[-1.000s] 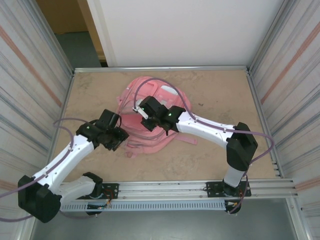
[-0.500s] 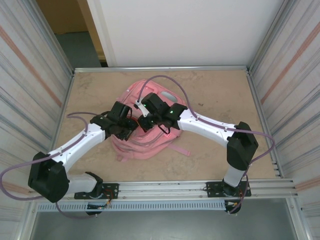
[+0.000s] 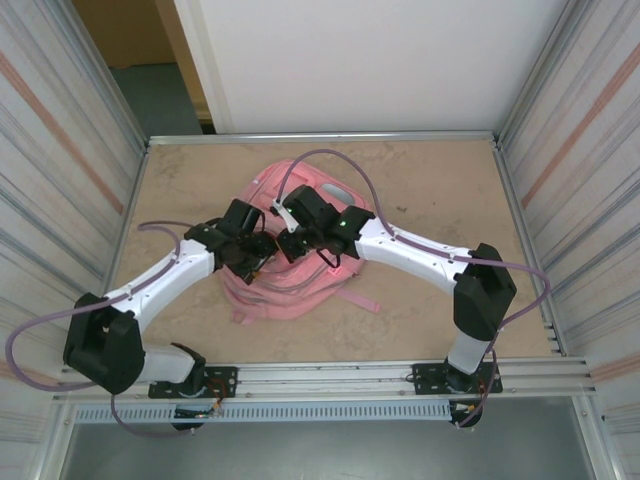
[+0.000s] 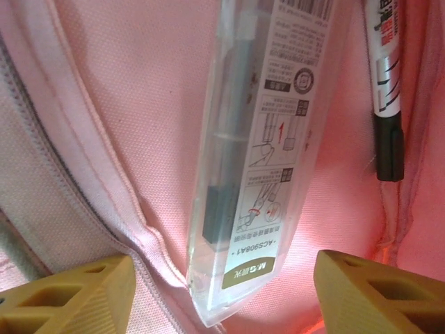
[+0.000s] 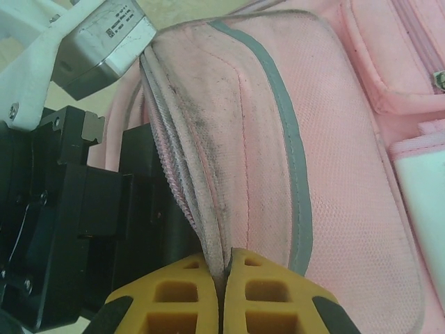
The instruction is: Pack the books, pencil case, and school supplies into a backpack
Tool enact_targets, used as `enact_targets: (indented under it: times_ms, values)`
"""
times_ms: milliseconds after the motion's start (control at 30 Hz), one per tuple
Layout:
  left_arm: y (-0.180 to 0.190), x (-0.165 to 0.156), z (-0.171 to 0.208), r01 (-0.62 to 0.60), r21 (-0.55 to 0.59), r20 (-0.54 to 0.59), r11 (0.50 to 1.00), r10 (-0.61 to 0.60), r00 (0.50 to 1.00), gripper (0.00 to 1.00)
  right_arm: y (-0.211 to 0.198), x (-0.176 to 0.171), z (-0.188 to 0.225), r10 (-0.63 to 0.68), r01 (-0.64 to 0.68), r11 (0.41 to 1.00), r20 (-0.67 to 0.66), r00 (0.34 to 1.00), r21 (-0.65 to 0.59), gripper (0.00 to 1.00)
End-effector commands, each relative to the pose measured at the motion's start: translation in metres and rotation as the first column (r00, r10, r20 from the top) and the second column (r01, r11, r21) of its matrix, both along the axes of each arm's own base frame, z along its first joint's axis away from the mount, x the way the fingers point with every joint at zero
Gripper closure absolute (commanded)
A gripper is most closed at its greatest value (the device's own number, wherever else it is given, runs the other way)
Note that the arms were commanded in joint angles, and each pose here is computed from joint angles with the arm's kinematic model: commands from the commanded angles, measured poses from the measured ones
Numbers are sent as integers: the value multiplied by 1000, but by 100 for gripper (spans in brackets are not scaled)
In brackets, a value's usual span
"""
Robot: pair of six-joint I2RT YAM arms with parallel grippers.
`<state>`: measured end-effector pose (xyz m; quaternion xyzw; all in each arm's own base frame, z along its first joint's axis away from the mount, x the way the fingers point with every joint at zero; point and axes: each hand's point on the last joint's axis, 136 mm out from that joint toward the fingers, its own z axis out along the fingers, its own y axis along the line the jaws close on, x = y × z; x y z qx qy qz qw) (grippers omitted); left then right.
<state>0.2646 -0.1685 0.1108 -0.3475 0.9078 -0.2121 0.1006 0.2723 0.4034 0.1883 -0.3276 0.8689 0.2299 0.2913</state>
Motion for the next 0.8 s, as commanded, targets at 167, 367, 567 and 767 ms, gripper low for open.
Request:
enact_targets:
  times_ms: [167,367,567,767]
  values:
    - [2,-16,34,38,-99,97,994,-28,995,31,14,-11,7,62,-63,998,26,998,2,100]
    - [26,-36,24,68,-62,80,996,-63,995,51,10,-12,10,70,-69,998,38,997,-11,100]
    - [7,-20,16,99,-157,80,983,-88,993,75,16,-17,9,86,-86,996,16,996,7,100]
    - [0,14,15,105,-135,140,985,-86,986,93,25,-27,5,109,-109,994,-6,994,15,100]
